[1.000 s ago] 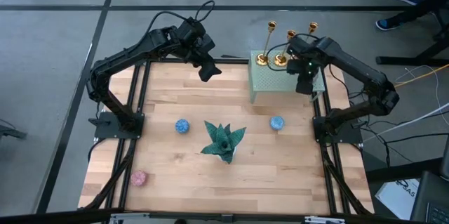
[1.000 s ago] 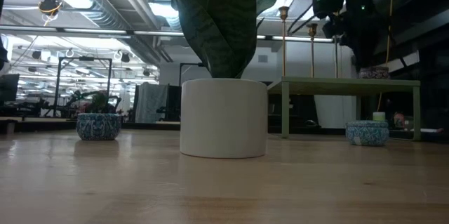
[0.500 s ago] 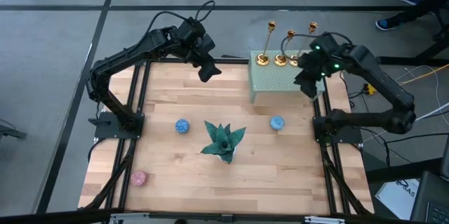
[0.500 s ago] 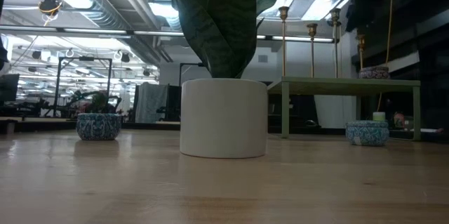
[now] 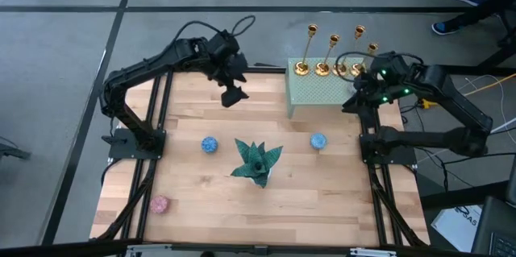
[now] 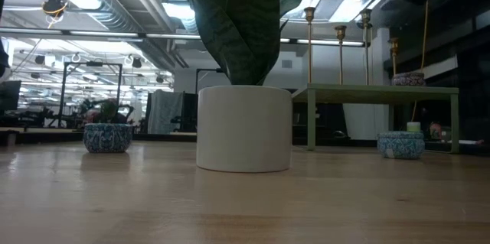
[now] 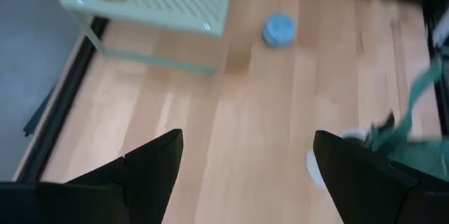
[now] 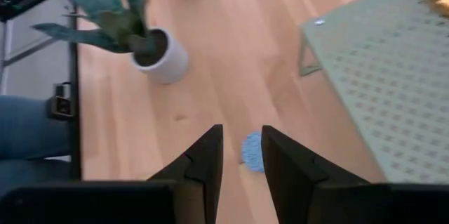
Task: Stock candles and holders on shelf
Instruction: Align the blue scented candle with the other scented candle on the shelf
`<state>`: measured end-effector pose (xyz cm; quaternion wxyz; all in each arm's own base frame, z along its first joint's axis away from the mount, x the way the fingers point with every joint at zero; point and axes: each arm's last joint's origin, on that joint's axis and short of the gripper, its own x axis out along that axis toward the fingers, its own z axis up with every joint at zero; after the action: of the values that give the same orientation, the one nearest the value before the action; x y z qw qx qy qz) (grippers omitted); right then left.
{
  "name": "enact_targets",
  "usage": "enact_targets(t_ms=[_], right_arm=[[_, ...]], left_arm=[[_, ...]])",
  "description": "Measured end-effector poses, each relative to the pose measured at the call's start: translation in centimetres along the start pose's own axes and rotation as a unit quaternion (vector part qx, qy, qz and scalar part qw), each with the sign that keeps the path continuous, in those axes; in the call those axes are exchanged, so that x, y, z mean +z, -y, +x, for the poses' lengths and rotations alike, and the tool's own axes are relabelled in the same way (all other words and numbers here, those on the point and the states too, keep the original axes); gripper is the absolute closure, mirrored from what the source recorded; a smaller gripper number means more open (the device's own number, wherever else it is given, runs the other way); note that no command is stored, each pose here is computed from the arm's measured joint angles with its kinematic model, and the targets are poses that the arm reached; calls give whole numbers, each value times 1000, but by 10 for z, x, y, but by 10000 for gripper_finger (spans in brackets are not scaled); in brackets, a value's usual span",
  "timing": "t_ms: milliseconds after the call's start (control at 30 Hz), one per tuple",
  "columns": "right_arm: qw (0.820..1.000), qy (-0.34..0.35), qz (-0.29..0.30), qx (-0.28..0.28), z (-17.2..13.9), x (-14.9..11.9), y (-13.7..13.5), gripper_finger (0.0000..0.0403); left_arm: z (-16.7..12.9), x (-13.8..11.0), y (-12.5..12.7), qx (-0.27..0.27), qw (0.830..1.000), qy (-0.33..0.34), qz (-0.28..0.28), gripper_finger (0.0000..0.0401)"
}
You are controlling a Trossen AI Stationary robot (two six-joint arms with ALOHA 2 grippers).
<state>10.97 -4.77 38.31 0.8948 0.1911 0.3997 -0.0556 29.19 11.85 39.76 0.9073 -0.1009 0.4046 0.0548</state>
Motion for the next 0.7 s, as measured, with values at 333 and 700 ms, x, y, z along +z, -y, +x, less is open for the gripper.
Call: enact_targets(t_ms=[333,700], right_arm=[[995,48,-56,61,6,13,-22,302],[991,41,-74,106,13,16,-39,301]], left_arm=[[3,-19,21,7,994,-109,22,84],[23,-52,53,-35,968,-240,70,84]])
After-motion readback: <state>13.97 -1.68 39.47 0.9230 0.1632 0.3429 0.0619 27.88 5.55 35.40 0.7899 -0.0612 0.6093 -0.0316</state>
